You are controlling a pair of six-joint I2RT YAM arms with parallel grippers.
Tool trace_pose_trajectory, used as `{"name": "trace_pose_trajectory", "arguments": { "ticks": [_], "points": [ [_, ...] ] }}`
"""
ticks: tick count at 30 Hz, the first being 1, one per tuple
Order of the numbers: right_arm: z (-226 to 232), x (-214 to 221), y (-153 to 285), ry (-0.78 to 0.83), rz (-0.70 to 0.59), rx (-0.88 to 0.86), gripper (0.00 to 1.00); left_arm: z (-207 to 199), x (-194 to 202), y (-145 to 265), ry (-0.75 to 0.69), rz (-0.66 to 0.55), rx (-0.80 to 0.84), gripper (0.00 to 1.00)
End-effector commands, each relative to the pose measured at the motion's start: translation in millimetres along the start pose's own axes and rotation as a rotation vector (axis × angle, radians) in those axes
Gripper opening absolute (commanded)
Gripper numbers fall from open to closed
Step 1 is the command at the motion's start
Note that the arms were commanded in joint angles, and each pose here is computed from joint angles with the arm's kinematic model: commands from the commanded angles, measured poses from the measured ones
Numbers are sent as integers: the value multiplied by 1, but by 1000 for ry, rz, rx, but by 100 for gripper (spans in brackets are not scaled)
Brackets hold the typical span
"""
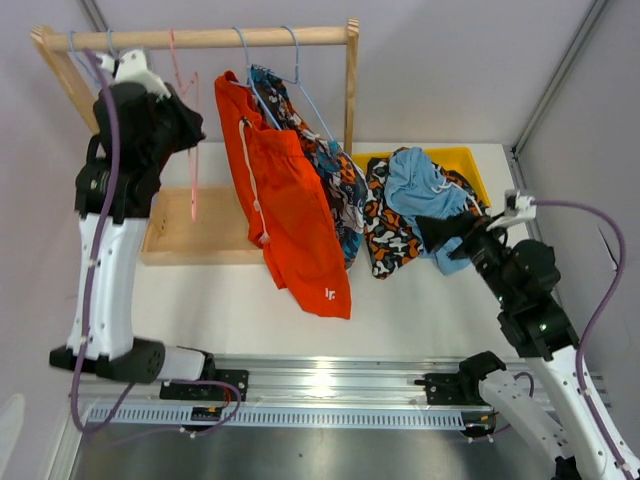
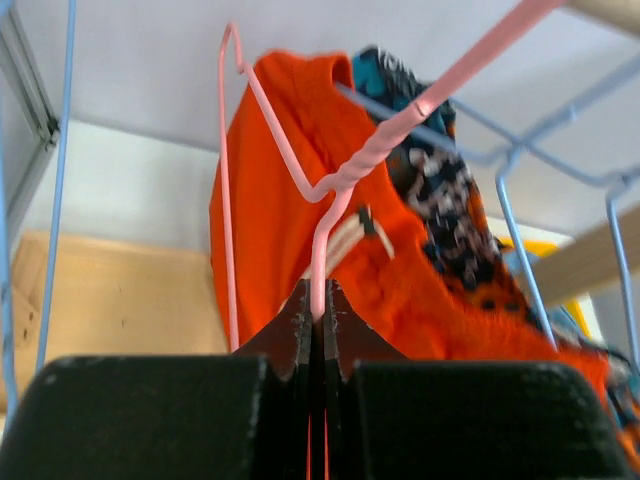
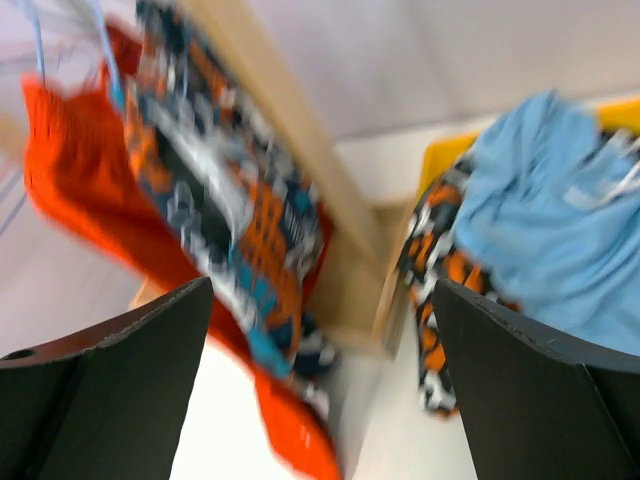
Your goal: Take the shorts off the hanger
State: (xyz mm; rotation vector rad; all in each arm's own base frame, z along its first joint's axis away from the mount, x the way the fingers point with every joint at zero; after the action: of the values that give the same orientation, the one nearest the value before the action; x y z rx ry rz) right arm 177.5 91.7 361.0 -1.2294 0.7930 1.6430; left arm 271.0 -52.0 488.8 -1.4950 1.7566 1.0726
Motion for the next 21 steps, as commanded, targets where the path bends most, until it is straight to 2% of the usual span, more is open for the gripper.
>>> {"name": "trace_pose_trajectory", "arguments": {
  "ticks": [1, 2, 3, 4, 12, 17, 21],
  "points": [
    [7, 51, 25, -48, 148, -109, 100, -20, -44, -16, -35, -152, 31, 0],
    [7, 57, 30, -47, 160, -115, 99, -20, -43, -24, -37, -139, 18, 0],
    [8, 64, 34, -46, 180, -124, 99, -28, -58, -17, -28, -185, 42, 0],
    [6, 68, 39, -45, 207, -101, 99, -25, -53, -37, -29, -155, 19, 0],
    [6, 56, 61, -2, 207, -91, 99, -6, -35, -84, 22, -82, -52, 0],
    [4, 62, 61, 2, 227, -88, 99, 9, -16, -91, 43, -32, -82, 0],
    [6, 65, 60, -23, 230, -103, 99, 16, -6, -80, 46, -21, -76, 2]
  ]
}}
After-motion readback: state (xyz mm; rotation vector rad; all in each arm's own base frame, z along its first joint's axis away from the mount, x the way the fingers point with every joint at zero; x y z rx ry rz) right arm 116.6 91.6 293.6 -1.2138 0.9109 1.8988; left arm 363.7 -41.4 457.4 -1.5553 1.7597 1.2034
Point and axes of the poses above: each gripper's point midway between its finger pads, its own y axis back along the fingers, its own z axis along the line the jaws close on, x = y × z, the point moved 8 cm from there along y, back along the fingers, and after that the axes turned 11 degrees about y, right-handed, at the moved point
